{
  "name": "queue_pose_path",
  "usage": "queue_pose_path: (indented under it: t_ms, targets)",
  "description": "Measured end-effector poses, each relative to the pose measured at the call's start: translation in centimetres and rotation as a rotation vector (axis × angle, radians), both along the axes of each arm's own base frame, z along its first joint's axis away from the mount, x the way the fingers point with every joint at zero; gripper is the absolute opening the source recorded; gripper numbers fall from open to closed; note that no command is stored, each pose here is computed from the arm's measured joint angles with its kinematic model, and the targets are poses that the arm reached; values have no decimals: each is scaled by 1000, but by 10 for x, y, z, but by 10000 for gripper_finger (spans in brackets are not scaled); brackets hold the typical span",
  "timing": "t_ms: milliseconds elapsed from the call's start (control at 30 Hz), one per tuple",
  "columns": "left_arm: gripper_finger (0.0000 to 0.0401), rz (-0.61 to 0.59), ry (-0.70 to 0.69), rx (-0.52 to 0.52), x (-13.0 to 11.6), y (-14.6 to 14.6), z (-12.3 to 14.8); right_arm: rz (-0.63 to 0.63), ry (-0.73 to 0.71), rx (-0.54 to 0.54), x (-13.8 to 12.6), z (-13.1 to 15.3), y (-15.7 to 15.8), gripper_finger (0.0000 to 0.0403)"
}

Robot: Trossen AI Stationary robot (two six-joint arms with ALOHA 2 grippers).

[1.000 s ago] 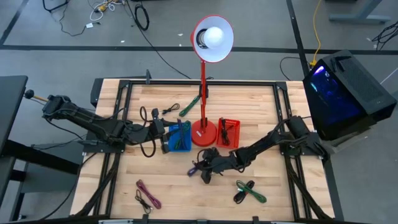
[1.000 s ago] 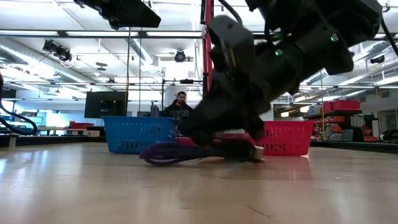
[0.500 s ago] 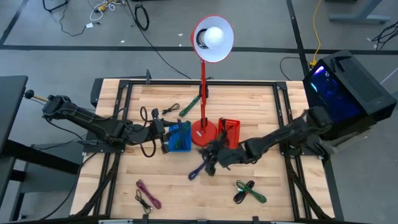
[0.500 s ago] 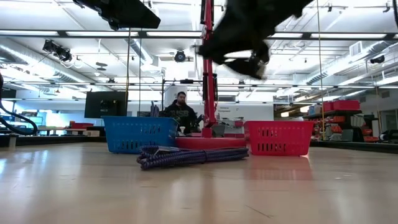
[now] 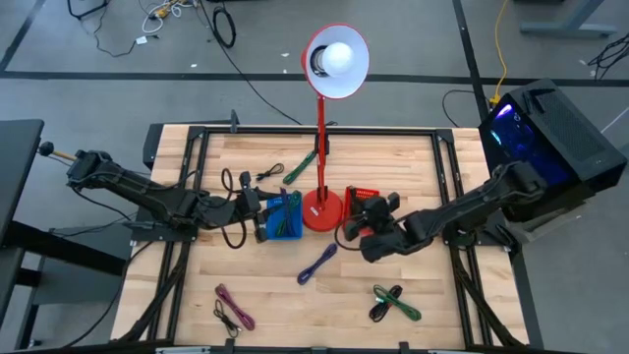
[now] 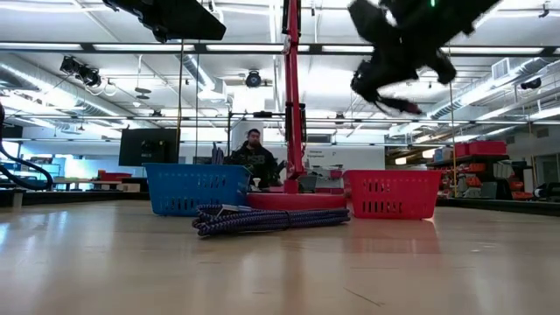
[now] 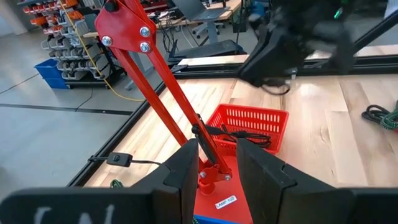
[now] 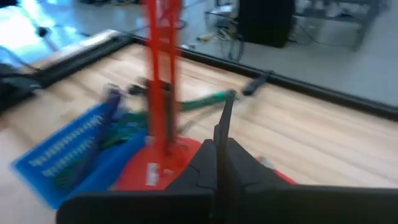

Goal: Pick & Place USB Port
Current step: Put the black charger cable into the orange bin

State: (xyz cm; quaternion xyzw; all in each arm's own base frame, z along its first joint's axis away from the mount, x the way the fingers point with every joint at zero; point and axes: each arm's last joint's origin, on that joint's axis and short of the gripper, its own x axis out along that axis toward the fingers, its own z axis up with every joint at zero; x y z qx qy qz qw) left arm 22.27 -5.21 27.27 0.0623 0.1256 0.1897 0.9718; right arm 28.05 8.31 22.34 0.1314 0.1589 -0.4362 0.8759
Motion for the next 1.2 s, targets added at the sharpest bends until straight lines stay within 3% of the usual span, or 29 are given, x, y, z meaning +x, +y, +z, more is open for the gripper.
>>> queue_pose_path:
  t_ms: [333, 833, 1200]
  targets:
    - [117, 0, 1, 0, 0, 0, 0, -128, -101, 89, -18, -50, -24, 0]
    - [117, 0, 1, 0, 0, 0, 0, -143, -153, 144, -19, -62, -35, 3]
    - [117, 0, 1, 0, 0, 0, 0, -113, -134, 149, -17, -62, -36, 75]
